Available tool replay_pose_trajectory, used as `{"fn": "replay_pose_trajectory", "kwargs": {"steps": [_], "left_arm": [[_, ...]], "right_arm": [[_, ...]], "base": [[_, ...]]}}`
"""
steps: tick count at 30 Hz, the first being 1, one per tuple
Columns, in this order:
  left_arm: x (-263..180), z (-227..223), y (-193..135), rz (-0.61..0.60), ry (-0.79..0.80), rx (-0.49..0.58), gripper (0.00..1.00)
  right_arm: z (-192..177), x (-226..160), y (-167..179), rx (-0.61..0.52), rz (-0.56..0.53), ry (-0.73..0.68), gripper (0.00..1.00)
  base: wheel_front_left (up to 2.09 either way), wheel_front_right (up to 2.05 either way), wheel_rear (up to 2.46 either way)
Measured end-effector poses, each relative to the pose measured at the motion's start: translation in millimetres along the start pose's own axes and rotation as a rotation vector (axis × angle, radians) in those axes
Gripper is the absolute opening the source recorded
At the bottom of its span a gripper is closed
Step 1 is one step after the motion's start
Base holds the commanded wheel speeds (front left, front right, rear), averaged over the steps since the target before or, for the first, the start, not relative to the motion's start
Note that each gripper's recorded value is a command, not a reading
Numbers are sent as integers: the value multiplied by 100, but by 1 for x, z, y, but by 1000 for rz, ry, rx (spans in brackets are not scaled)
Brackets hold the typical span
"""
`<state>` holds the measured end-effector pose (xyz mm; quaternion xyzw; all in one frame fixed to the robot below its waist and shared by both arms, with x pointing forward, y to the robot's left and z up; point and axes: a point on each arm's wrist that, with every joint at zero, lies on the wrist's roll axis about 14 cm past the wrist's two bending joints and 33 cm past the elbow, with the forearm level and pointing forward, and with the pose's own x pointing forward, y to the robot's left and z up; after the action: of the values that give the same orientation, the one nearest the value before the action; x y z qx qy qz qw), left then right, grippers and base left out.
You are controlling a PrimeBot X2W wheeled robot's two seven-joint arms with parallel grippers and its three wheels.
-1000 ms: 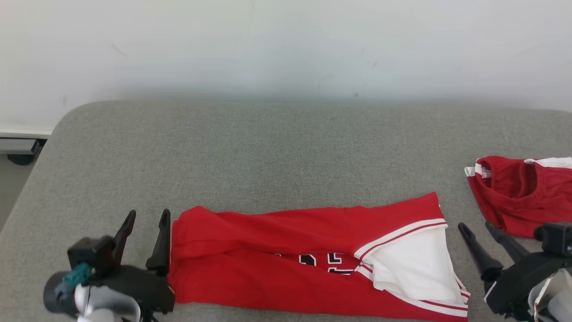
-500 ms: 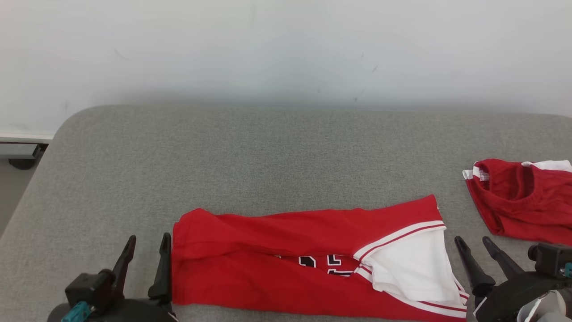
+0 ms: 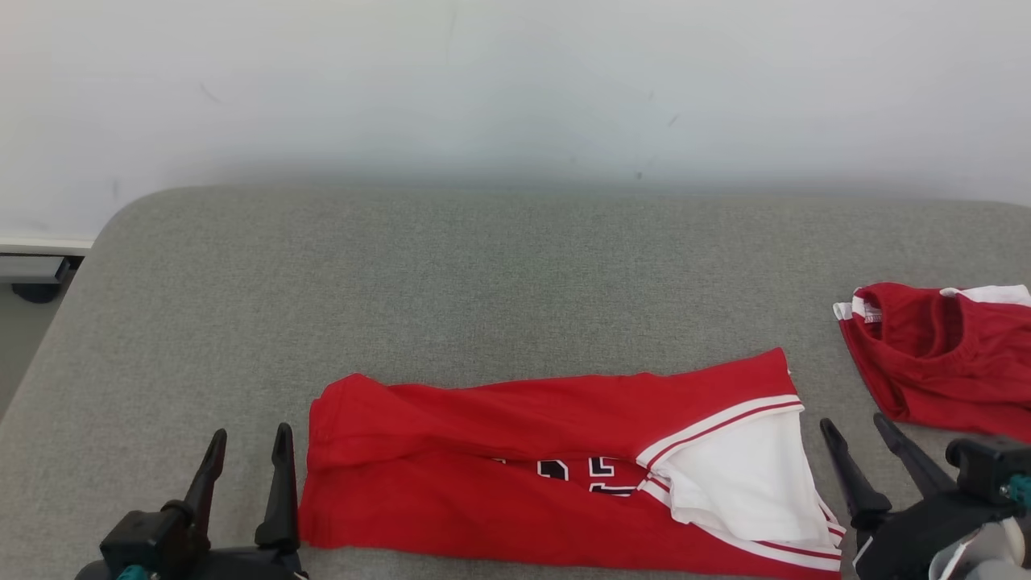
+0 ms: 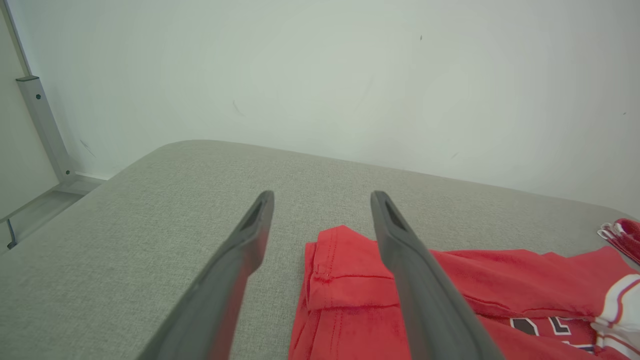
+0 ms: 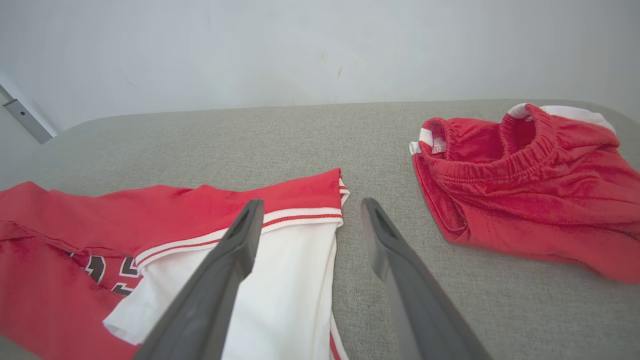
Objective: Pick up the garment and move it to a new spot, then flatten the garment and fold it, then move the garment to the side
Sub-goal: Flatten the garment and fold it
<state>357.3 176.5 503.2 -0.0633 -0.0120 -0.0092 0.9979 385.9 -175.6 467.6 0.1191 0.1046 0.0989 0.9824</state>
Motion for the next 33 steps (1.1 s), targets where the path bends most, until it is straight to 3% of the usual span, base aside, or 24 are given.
{"fn": "replay_pose_trajectory", "kwargs": {"steps": [5, 14, 28, 29, 30, 31, 32, 33], "left_arm": [[1, 6, -4, 3, -22, 3, 100], [1, 6, -1, 25, -14, 3, 100], [0, 1, 11, 73, 18, 1, 100], [0, 1, 12, 75, 18, 0, 100], [0, 1, 12, 76, 19, 0, 100], [0, 0, 13, 76, 22, 0, 100], [0, -1, 13, 76, 25, 0, 100], [0, -1, 13, 76, 26, 0, 100]], "right_arm": [[6, 18, -1, -57, -1, -2, 100], [-38, 41, 10, -89, 12, 272, 100], [-89, 48, 15, -102, -3, 537, 100], [-90, 48, 16, -104, -1, 545, 95], [-90, 49, 16, -104, -1, 552, 66], [-90, 49, 17, -98, 1, 559, 18], [-91, 49, 18, -95, 3, 565, 0], [-92, 48, 18, -91, 3, 570, 0]], "base": [[0, 0, 0], [0, 0, 0], [0, 0, 0], [0, 0, 0], [0, 0, 0], [0, 0, 0], [0, 0, 0], [0, 0, 0]]}}
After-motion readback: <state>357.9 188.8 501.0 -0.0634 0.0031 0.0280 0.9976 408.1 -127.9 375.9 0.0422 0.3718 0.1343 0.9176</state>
